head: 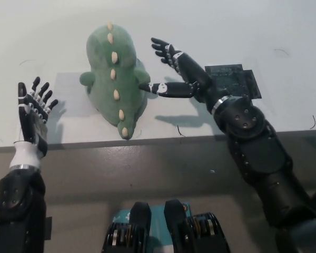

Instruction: Use both hands to pick up a dinasour on the right side and move it to the left side

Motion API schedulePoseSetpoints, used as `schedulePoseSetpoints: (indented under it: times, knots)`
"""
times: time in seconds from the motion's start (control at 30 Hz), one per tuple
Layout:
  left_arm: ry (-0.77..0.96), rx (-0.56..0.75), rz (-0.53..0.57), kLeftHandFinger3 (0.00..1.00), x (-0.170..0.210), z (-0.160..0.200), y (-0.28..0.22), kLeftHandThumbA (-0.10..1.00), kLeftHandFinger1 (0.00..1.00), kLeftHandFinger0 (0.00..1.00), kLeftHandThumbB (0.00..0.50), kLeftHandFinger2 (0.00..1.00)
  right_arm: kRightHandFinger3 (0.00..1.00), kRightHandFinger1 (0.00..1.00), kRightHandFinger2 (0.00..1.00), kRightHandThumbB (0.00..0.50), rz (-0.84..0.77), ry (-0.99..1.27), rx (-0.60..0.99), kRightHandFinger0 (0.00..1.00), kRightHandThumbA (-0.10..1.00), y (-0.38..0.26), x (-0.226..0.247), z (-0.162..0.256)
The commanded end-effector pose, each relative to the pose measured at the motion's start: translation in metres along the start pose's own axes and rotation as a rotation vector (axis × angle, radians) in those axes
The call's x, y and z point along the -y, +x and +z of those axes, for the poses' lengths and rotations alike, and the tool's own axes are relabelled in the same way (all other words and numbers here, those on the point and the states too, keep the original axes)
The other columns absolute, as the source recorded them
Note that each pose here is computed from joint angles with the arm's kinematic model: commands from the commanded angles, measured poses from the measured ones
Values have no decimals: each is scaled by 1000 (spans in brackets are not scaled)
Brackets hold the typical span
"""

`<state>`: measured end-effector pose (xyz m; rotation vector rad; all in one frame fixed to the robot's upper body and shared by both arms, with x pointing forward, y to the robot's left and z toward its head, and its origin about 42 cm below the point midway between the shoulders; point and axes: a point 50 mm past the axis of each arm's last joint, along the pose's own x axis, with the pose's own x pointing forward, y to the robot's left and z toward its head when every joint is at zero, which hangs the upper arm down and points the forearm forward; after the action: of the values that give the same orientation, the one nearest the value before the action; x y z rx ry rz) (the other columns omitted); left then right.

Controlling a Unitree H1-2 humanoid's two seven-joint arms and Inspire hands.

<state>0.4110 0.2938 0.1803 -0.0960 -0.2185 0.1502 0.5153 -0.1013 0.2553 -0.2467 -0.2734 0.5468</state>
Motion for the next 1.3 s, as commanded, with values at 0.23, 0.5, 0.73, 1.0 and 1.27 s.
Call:
schedulePoseSetpoints:
  times: [0.23,0.5,0.73,1.0,1.27]
  knots:
    - [23,99,-96,1000,4,24,-37,1000,1000,1000,481,1000,1000,1000,1000,219,14,82,139,1000,1000,-30,19,36]
    - [18,118,-118,1000,14,27,-51,1000,1000,1000,440,1000,1000,1000,1000,170,-13,65,177,1000,1000,-74,45,41]
    - [42,146,-137,1000,20,28,-60,1000,1000,1000,474,1000,1000,1000,1000,159,-64,-1,124,1000,1000,-114,81,29]
    - [40,175,-149,1000,29,29,-70,1000,1000,1000,454,1000,1000,1000,1000,167,-83,-22,131,1000,1000,-162,97,13]
    - [6,220,-168,1000,36,25,-70,1000,1000,1000,445,1000,1000,1000,1000,172,-106,-70,139,1000,1000,-202,101,10]
